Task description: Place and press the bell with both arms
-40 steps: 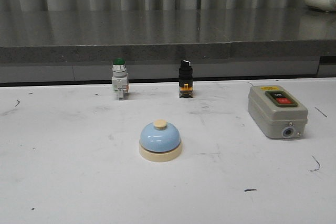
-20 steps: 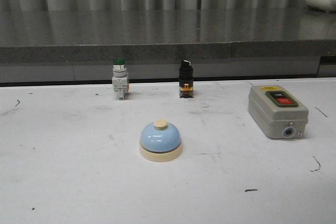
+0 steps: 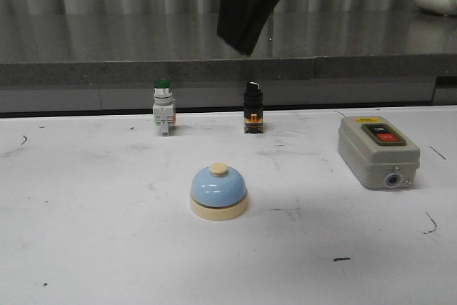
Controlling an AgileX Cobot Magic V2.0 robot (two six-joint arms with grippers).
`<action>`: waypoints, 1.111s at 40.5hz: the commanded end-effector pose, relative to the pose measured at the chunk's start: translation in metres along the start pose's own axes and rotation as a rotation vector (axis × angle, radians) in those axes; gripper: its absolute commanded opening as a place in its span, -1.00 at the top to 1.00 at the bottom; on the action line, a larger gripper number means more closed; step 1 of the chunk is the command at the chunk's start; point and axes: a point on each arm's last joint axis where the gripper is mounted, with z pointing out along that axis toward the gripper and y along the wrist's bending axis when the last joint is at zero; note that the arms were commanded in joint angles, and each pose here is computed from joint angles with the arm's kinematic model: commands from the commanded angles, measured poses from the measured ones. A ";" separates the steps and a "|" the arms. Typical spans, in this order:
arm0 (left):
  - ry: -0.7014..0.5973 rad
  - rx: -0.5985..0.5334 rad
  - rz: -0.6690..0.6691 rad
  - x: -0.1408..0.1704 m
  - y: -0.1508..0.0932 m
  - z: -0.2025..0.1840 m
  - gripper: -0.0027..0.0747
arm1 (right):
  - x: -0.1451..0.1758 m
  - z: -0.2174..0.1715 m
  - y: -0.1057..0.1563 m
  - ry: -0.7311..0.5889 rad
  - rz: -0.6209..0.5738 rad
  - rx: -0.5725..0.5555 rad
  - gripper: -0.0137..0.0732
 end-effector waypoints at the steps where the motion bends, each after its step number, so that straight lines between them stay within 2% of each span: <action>1: -0.094 0.005 -0.016 -0.013 0.000 -0.005 -0.50 | -0.015 0.006 -0.003 -0.083 -0.013 0.015 0.84; 13: -0.094 0.005 -0.016 -0.013 0.000 -0.005 -0.50 | -0.011 0.095 -0.011 -0.002 -0.029 0.038 0.84; 18: -0.094 0.005 -0.016 -0.013 0.000 -0.005 -0.50 | -0.007 0.110 -0.011 0.048 -0.028 0.030 0.84; 22: -0.094 0.005 -0.016 -0.013 0.000 -0.005 -0.50 | -0.013 0.090 -0.012 0.030 -0.018 0.033 0.84; 33: -0.094 0.005 -0.016 -0.013 0.000 -0.005 -0.50 | -0.013 -0.007 -0.011 -0.114 -0.011 0.059 0.84; 45: -0.094 0.005 -0.016 -0.013 0.000 -0.005 -0.50 | 0.044 -0.098 -0.012 -0.252 0.042 0.105 0.84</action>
